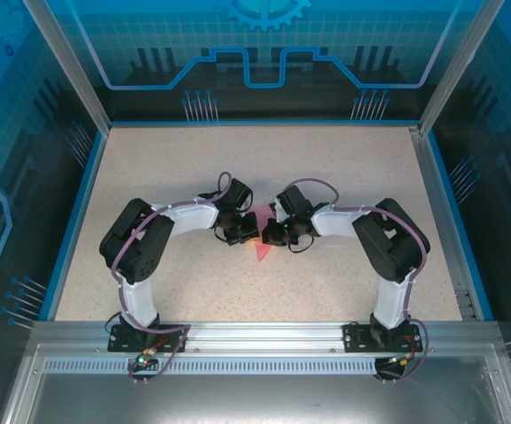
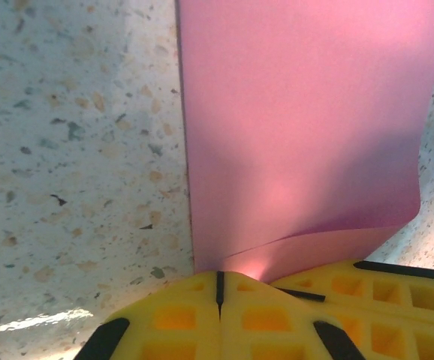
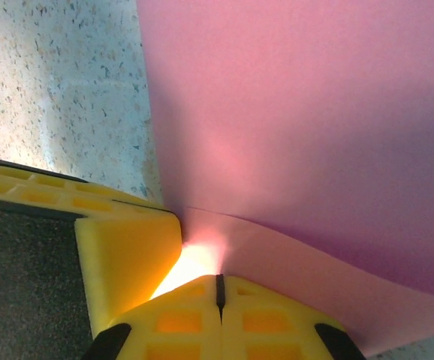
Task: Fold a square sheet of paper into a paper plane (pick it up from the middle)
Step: Third fold the triangle at the center of the table.
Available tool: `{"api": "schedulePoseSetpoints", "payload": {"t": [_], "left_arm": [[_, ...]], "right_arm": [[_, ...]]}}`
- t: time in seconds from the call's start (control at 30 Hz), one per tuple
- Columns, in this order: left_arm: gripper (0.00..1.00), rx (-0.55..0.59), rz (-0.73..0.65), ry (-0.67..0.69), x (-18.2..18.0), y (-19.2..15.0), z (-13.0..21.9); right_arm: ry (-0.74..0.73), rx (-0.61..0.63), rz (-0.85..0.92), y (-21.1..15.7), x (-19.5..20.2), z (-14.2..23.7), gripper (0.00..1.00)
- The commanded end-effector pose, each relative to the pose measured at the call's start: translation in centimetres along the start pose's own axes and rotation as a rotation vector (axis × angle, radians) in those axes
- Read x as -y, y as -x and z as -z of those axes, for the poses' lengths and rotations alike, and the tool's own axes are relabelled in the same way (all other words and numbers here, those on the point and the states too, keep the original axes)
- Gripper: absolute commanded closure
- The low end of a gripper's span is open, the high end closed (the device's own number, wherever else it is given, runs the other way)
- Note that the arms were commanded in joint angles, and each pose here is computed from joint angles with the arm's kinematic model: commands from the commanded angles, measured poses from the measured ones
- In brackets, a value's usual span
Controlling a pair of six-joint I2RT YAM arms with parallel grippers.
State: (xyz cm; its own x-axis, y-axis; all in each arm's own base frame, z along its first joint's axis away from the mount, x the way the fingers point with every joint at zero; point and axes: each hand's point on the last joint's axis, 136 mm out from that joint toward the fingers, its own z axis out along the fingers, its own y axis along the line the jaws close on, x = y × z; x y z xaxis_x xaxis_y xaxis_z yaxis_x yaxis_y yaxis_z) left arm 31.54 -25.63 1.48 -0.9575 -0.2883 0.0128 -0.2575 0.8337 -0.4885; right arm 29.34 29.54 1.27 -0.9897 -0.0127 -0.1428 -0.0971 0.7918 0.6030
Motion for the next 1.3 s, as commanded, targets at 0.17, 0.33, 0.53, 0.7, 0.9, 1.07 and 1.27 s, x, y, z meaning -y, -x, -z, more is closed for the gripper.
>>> {"api": "schedulePoseSetpoints", "payload": {"t": [0.17, 0.33, 0.53, 0.7, 0.9, 1.07, 1.27], "left_arm": [[1.00, -0.071, 0.042, 0.148, -5.2, -2.6, -1.9], [1.00, -0.079, 0.048, 0.162, -5.9, -3.2, -2.2], [1.00, -0.080, 0.047, 0.163, -5.9, -3.3, -2.2], [1.00, -0.082, 0.049, 0.169, -6.0, -3.4, -2.3], [1.00, -0.078, 0.052, 0.174, -6.1, -3.4, -2.3], [1.00, -0.074, 0.051, 0.175, -6.1, -3.3, -2.2], [1.00, -0.073, 0.052, 0.178, -6.1, -3.3, -2.1]], "right_arm": [[0.128, 0.018, 0.037, -1.2, -2.0, 2.5, 0.95], [0.163, 0.004, 0.048, -2.7, -2.8, 2.7, 0.94], [0.159, -0.036, 0.029, -4.1, -2.8, 1.3, 0.94], [0.146, -0.070, 0.025, -5.0, -2.4, 0.3, 0.94], [0.095, -0.108, 0.013, -6.2, -0.8, -0.3, 0.94], [0.068, -0.140, 0.010, -7.1, 0.2, -0.8, 0.94], [0.042, -0.127, 0.055, -6.8, -0.1, -0.2, 0.94]]}}
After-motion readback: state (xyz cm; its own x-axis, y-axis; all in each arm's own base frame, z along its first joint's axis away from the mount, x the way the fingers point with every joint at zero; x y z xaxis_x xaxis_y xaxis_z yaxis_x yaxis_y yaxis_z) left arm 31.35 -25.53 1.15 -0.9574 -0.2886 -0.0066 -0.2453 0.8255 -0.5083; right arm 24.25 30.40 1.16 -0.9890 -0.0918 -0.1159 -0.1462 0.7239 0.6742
